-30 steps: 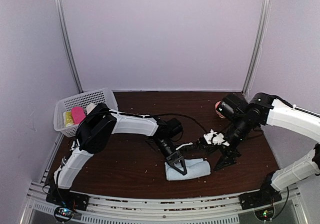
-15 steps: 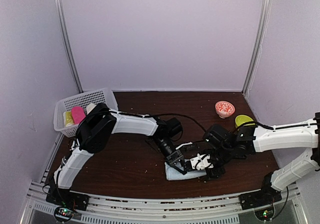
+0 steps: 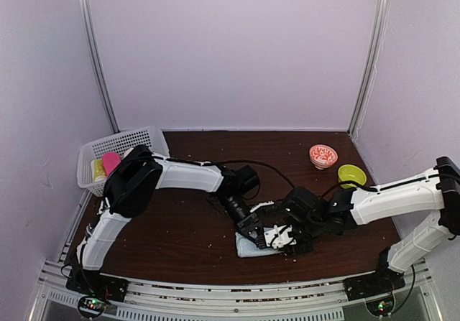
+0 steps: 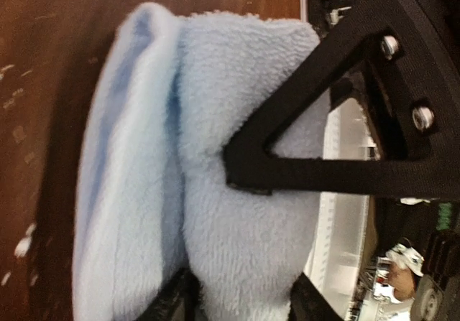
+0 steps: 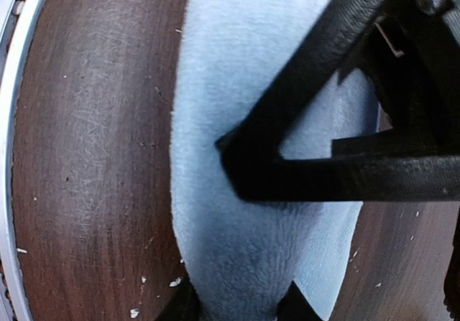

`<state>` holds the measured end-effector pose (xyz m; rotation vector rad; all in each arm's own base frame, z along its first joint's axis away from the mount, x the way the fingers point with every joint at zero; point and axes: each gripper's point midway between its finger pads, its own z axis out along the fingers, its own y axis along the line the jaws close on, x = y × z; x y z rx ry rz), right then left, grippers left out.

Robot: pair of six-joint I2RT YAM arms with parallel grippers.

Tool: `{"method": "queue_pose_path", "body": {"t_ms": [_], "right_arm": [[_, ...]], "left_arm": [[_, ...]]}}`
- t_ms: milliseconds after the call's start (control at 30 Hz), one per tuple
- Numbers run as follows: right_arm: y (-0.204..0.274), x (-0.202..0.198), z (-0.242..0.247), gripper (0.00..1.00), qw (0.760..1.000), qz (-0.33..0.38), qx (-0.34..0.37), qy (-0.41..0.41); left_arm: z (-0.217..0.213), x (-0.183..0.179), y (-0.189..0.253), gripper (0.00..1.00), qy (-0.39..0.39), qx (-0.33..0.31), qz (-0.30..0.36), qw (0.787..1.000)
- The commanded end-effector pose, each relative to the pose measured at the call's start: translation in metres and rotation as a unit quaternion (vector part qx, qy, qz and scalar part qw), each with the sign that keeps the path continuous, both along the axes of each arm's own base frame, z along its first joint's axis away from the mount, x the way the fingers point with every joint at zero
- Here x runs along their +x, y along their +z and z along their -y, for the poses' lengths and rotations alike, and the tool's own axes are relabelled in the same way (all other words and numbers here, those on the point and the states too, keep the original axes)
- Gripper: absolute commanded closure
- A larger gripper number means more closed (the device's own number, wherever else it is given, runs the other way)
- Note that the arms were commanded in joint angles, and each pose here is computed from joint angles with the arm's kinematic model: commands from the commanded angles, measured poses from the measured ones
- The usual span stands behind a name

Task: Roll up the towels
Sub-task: Roll the towel at the center of the board, then pick up the towel from the center of the board.

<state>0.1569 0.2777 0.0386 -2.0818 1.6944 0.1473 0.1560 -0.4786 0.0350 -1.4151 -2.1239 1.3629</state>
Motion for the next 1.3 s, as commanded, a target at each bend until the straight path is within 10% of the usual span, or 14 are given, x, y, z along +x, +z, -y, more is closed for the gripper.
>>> {"method": "queue_pose_path", "body": {"t_ms": [0, 167, 533, 767, 1267], "right_arm": [[-0.025, -0.019, 0.016, 0.82, 0.996, -0.072, -0.053, 0.014], [-0.027, -0.027, 0.016, 0.89, 0.983, -0.173, -0.059, 0.023], [-0.043, -0.002, 0.025, 0.96, 0.899, -0.427, -0.085, -0.042], [-0.055, 0.010, 0.025, 0.95, 0.862, -0.492, -0.094, -0.076], [-0.066, 0.019, 0.026, 0.95, 0.844, -0.509, -0.108, -0.129]], "left_arm": [[-0.027, 0.053, 0.007, 0.51, 0.069, 0.035, 0.155, 0.985], [-0.068, 0.119, 0.037, 0.42, 0.179, 0.096, 0.330, 0.922], [-0.098, 0.119, 0.205, 0.26, 0.286, -0.084, 0.597, 0.745], [-0.028, 0.025, 0.174, 0.29, 0.066, -0.112, 0.636, 0.761], [0.014, 0.017, 0.030, 0.28, -0.106, 0.037, 0.648, 0.753]]}}
